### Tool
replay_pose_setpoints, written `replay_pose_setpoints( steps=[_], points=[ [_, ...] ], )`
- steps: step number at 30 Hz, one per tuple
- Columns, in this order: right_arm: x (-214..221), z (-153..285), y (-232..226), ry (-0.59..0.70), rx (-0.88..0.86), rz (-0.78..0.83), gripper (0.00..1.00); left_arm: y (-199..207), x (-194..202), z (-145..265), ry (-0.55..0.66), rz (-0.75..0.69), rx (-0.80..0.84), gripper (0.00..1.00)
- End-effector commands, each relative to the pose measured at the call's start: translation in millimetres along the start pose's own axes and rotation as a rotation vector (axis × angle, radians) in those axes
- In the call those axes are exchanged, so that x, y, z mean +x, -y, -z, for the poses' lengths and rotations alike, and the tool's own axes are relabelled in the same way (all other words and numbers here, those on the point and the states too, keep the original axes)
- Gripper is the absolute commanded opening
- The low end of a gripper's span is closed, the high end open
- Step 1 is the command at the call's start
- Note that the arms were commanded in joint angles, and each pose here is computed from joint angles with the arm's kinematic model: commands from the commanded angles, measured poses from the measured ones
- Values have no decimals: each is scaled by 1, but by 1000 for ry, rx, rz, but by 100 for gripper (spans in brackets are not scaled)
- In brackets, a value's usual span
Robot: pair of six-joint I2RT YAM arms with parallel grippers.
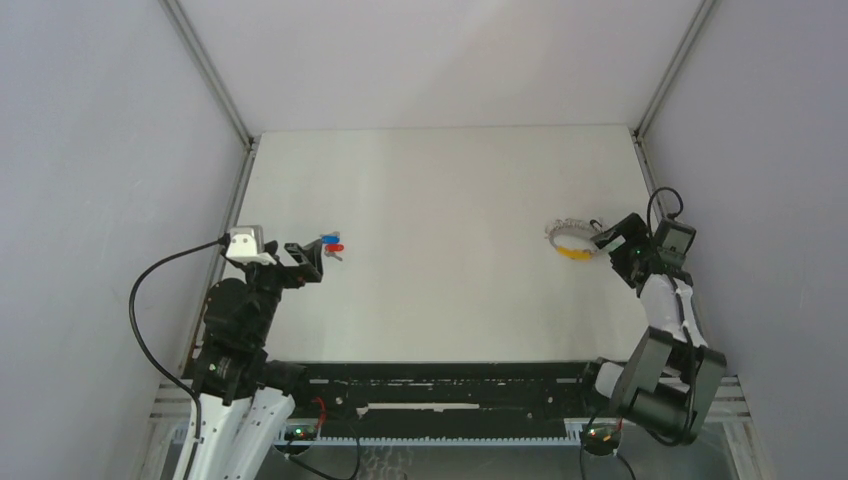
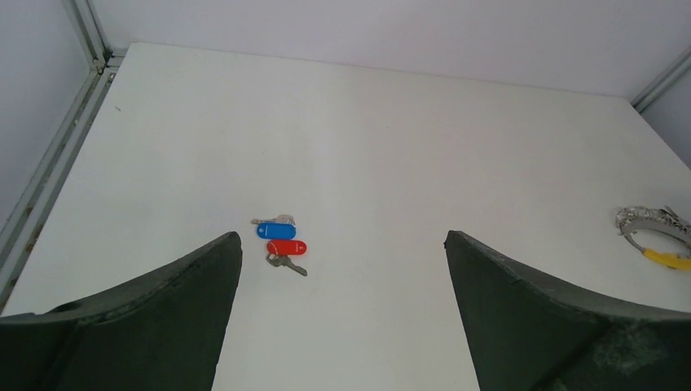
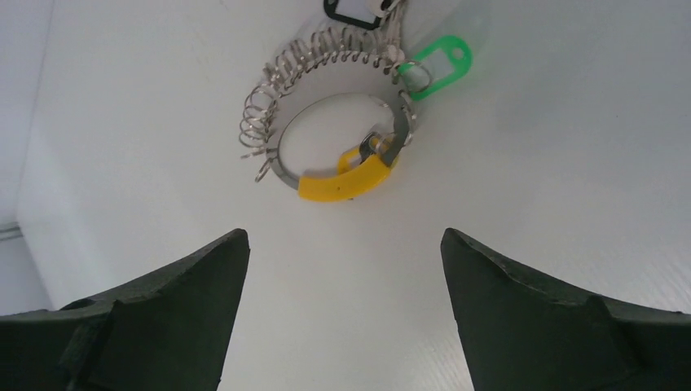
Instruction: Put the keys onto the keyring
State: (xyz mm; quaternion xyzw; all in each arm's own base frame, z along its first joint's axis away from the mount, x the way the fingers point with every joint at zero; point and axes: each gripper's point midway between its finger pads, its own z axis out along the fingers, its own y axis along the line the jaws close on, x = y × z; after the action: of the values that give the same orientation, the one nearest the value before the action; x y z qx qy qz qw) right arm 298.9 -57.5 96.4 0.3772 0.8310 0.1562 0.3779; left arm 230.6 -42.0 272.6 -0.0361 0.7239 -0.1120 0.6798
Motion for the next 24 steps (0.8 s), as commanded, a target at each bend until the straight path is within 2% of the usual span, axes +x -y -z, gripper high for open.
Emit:
replay_pose_setpoints(
  steps=[1, 4, 13, 18, 24],
  points=[
    [-22, -20, -8, 31, -130, -98, 86, 4, -27, 3, 76, -14, 18, 100],
    [-24, -33, -1, 12, -167, -167, 79, 3, -25, 2, 74, -22, 10, 100],
    [-11, -68, 21, -59, -168, -237, 57, 1, -23, 0, 69, -34, 7, 100],
    [-4, -84, 29, -100, -177, -254, 52, 2, -23, 0, 67, -36, 12, 100],
    [-8, -89, 25, -129, -188, -262, 50, 3, -22, -1, 65, -38, 17, 100]
  ],
)
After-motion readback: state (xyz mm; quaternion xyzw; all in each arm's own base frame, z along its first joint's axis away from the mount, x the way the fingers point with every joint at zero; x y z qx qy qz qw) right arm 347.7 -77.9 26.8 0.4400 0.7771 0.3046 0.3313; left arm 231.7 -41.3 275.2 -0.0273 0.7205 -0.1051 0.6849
